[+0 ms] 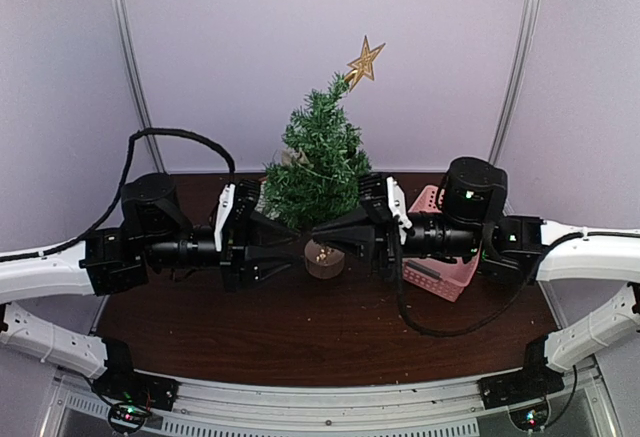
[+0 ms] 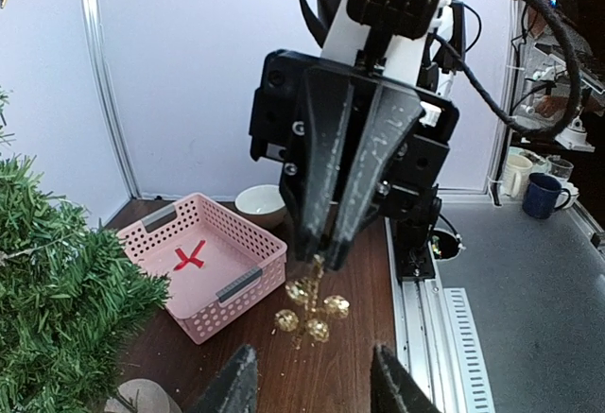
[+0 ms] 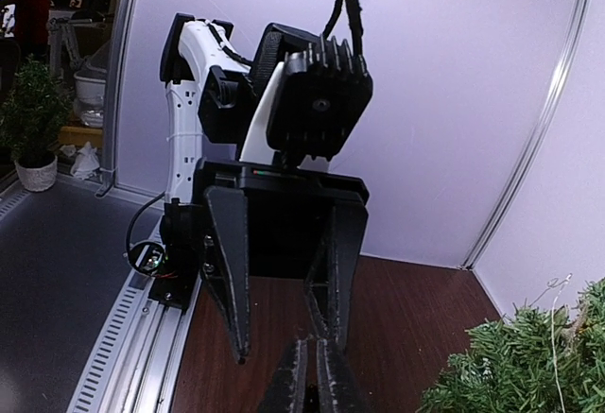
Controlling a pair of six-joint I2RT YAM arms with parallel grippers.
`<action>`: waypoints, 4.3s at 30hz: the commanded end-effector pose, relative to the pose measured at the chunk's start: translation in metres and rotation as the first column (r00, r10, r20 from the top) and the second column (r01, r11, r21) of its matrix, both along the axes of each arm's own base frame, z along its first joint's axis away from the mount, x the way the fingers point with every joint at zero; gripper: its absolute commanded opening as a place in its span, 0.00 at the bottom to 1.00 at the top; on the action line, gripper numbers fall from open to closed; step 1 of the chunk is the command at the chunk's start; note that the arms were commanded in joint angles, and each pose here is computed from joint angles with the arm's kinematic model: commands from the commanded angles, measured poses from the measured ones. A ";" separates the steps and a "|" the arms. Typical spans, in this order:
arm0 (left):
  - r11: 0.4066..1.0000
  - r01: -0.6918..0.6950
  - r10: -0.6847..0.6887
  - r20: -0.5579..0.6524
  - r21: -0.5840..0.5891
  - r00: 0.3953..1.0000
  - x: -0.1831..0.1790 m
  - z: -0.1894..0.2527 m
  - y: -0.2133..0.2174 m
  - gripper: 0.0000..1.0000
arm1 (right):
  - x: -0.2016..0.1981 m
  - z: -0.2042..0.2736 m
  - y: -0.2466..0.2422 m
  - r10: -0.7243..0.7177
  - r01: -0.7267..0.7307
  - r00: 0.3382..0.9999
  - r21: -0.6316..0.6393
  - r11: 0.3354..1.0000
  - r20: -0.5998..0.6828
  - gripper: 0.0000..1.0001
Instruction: Decorate the small christmas tree
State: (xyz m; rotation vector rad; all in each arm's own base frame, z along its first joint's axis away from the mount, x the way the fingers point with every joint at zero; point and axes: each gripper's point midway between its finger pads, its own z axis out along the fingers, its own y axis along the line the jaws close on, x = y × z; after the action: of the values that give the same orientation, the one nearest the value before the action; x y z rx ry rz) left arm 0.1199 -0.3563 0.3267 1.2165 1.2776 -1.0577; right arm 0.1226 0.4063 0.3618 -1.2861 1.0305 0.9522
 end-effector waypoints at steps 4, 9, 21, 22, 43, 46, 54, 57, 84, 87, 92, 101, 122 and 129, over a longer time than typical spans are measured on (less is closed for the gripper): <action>0.997 0.068 -0.067 0.020 -0.042 0.998 -0.010 0.024 -0.011 0.41 | -0.015 0.010 0.004 0.054 -0.054 0.998 -0.019 0.998 0.011 0.08; 0.996 0.082 -0.081 0.019 -0.040 0.997 -0.012 0.024 -0.014 0.39 | -0.020 0.009 0.007 0.065 -0.064 0.998 -0.026 0.998 0.014 0.09; 0.992 0.123 -0.123 0.017 -0.029 0.992 -0.019 0.020 -0.020 0.27 | -0.024 0.002 0.012 0.069 -0.067 0.997 -0.056 0.996 0.027 0.09; 0.992 0.124 -0.123 0.019 -0.027 0.992 -0.019 0.020 -0.020 0.25 | -0.024 0.002 0.012 0.068 -0.066 0.997 -0.057 0.996 0.028 0.09; 0.998 0.053 -0.052 0.028 -0.038 0.998 -0.010 0.016 -0.013 0.00 | -0.012 0.019 0.000 -0.030 0.030 0.999 0.005 1.000 0.016 0.60; 0.998 0.019 -0.017 0.035 -0.062 0.999 -0.007 0.020 -0.009 0.00 | -0.008 0.028 -0.013 -0.079 0.079 0.997 0.035 0.996 -0.010 0.73; 0.961 -0.008 0.007 -0.005 -0.275 1.000 -0.007 0.059 0.005 0.00 | 0.000 -0.011 -0.015 -0.124 0.122 0.991 -0.048 0.991 -0.049 0.68; 0.942 0.030 -0.042 -0.030 -0.335 0.999 -0.013 0.067 0.004 0.00 | -0.005 -0.019 -0.008 -0.081 0.077 0.996 -0.075 0.994 -0.045 0.61; 0.925 0.119 -0.154 -0.071 -0.361 0.985 -0.024 0.071 -0.007 0.00 | -0.004 -0.010 0.004 -0.065 0.065 0.998 -0.054 0.996 -0.002 0.25; 0.929 0.095 -0.131 -0.079 -0.358 0.988 -0.020 0.069 -0.006 0.00 | -0.004 -0.009 0.003 -0.068 0.068 0.998 -0.055 0.996 0.000 0.05; 0.965 0.044 -0.066 -0.078 -0.260 0.995 -0.016 0.059 0.000 0.31 | 0.002 -0.014 -0.002 -0.110 0.109 0.994 -0.100 0.989 -0.005 0.00; 0.998 -0.030 0.029 0.012 0.049 1.000 -0.018 0.031 0.032 0.46 | 0.011 -0.059 -0.017 -0.195 0.179 0.980 -0.315 0.932 -0.021 0.00; 0.984 0.108 -0.116 0.048 0.145 0.992 -0.026 0.012 -0.013 0.31 | -0.005 -0.086 -0.020 -0.125 0.094 0.991 -0.447 0.890 -0.040 0.00; 0.983 0.125 -0.133 0.052 0.134 0.990 -0.025 0.013 -0.023 0.27 | -0.005 -0.086 -0.019 -0.122 0.093 0.992 -0.448 0.889 -0.038 0.00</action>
State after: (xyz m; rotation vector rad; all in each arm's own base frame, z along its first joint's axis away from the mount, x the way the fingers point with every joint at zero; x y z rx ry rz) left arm 0.0971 -0.3720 0.3184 1.4453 1.3395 -1.0147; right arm 0.1216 0.3838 0.2666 -1.5551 1.4343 0.6798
